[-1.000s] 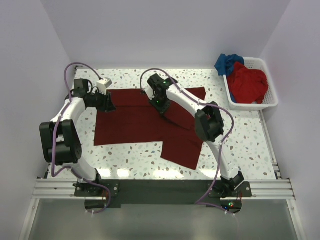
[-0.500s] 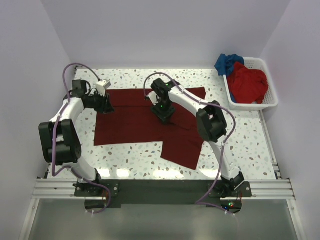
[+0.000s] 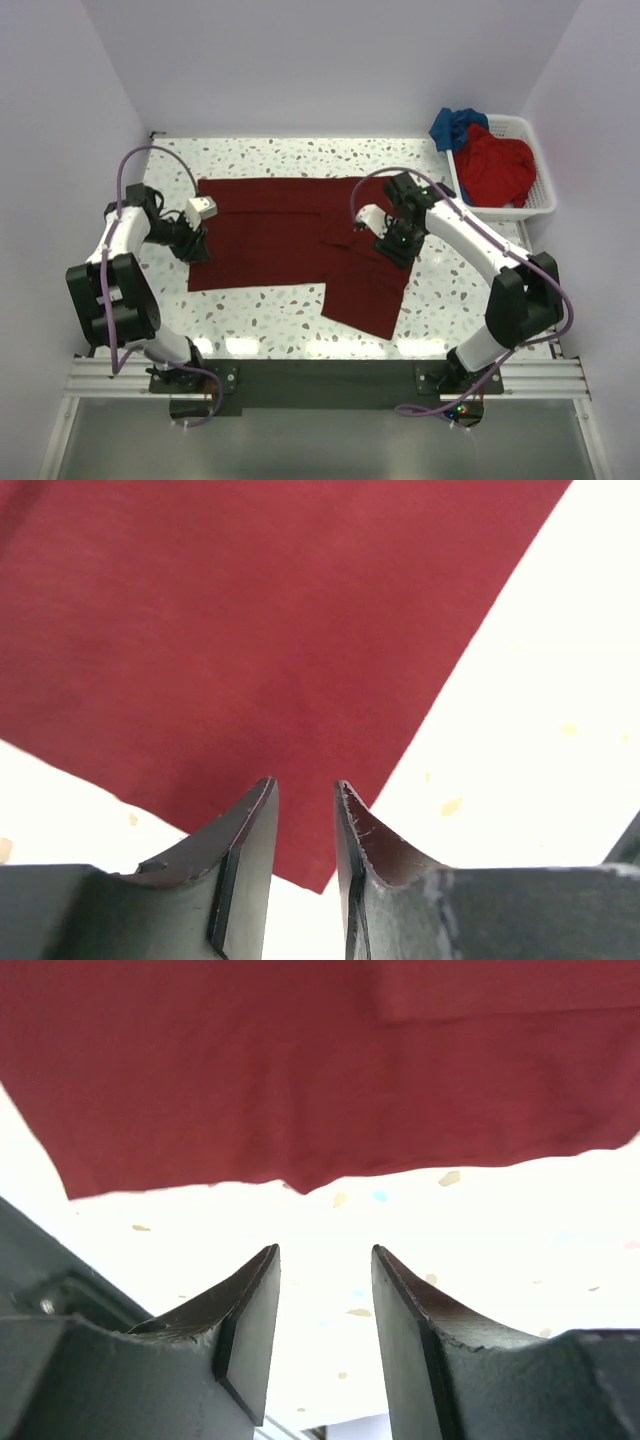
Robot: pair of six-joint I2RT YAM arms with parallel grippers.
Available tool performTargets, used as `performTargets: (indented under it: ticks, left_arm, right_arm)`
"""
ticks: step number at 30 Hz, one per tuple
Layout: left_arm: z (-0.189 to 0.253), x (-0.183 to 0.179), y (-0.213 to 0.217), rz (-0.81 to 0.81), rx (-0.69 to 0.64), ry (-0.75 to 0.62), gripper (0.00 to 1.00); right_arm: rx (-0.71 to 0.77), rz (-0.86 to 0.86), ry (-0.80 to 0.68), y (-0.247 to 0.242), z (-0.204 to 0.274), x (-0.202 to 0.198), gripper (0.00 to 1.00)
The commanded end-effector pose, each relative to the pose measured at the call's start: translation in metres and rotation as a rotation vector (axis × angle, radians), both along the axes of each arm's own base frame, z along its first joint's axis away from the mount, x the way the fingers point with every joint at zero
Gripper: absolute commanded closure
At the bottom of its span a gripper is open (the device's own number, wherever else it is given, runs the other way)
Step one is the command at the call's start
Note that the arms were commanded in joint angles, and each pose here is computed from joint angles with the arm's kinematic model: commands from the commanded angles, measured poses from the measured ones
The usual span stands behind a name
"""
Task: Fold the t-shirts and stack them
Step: Fold the tshirt
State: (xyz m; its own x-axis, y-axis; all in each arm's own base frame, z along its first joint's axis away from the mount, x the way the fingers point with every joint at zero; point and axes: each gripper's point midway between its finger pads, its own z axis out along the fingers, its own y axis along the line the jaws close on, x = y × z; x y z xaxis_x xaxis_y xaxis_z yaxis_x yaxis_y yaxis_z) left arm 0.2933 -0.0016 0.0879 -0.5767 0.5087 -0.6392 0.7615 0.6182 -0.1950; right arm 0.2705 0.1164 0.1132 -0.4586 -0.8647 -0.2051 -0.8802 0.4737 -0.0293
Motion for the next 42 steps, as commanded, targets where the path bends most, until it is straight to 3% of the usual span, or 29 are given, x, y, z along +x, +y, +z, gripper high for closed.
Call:
performTargets:
  ticks: [1,18,31,34,35,39,42]
  left_arm:
    - [0.000,-0.028,-0.004,-0.127,0.038,-0.051,0.66]
    - [-0.041,-0.061,0.010,-0.327,0.240,-0.174,0.63]
    - [-0.088,-0.064,0.034,-0.430,0.413,-0.202,0.65]
    - [-0.098,-0.071,0.036,-0.458,0.423,-0.173,0.73]
    - [-0.099,-0.075,0.036,-0.465,0.420,-0.158,0.83]
    - [-0.098,-0.097,0.034,-0.525,0.422,-0.119,0.99]
    - [-0.093,-0.100,0.035,-0.519,0.428,-0.108,1.00]
  right_arm:
    - [-0.039,0.131,-0.022,-0.003,-0.022,-0.011,0.56]
    - [-0.136,0.236,-0.036,0.005,-0.090,-0.024,0.62]
    - [-0.195,0.208,-0.015,-0.006,-0.109,-0.028,0.98]
    - [-0.201,0.203,-0.008,-0.007,-0.107,-0.030,1.00]
    - [-0.195,0.202,-0.005,-0.006,-0.105,-0.031,1.00]
    - [-0.178,0.192,0.002,-0.009,-0.093,-0.041,1.00]
    - [-0.170,0.186,0.012,-0.012,-0.087,-0.050,1.00]
